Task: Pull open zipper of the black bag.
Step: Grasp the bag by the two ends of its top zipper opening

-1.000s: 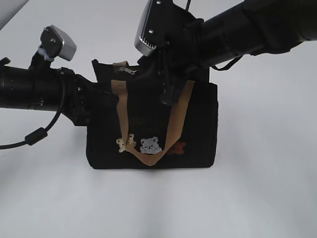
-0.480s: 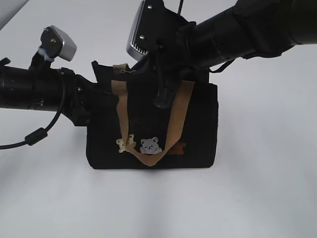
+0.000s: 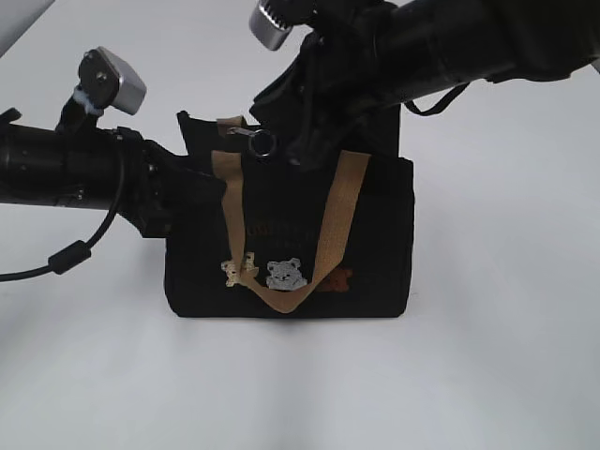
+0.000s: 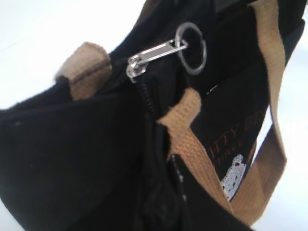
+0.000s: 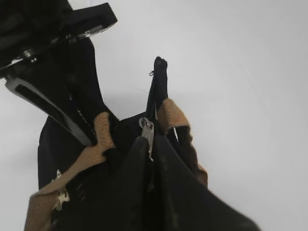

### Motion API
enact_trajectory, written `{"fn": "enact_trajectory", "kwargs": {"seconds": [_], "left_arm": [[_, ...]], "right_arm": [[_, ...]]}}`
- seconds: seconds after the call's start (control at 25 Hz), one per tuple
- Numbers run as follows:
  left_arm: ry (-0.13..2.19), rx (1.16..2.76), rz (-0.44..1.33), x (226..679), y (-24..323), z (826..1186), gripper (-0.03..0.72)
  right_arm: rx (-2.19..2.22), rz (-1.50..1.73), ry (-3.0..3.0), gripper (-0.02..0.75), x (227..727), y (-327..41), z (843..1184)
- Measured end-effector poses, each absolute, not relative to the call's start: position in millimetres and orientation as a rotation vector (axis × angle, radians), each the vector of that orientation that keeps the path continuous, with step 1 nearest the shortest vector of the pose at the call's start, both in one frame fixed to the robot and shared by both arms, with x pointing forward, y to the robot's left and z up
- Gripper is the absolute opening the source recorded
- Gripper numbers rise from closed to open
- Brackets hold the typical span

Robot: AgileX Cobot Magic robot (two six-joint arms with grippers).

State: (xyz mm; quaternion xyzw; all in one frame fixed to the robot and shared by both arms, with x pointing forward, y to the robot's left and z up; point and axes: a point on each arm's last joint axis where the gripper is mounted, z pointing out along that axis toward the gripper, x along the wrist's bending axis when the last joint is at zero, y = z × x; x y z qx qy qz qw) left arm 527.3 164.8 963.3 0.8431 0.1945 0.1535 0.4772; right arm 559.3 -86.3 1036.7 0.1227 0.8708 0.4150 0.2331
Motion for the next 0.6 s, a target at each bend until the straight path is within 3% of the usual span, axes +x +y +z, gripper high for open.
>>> {"fn": "enact_trajectory", "kwargs": {"seconds": [0.36, 0.6], "left_arm": [[0.473, 2.06, 0.374, 527.1, 164.4, 963.3, 0.064], [0.473, 2.06, 0.374, 527.1, 164.4, 963.3, 0.064]], "right_arm": [[0.382, 1.167, 2.406, 0.029, 558.2, -86.1, 1037.0], [0.293, 1.091, 2.435, 0.296, 559.1, -86.9, 1029.9]]}}
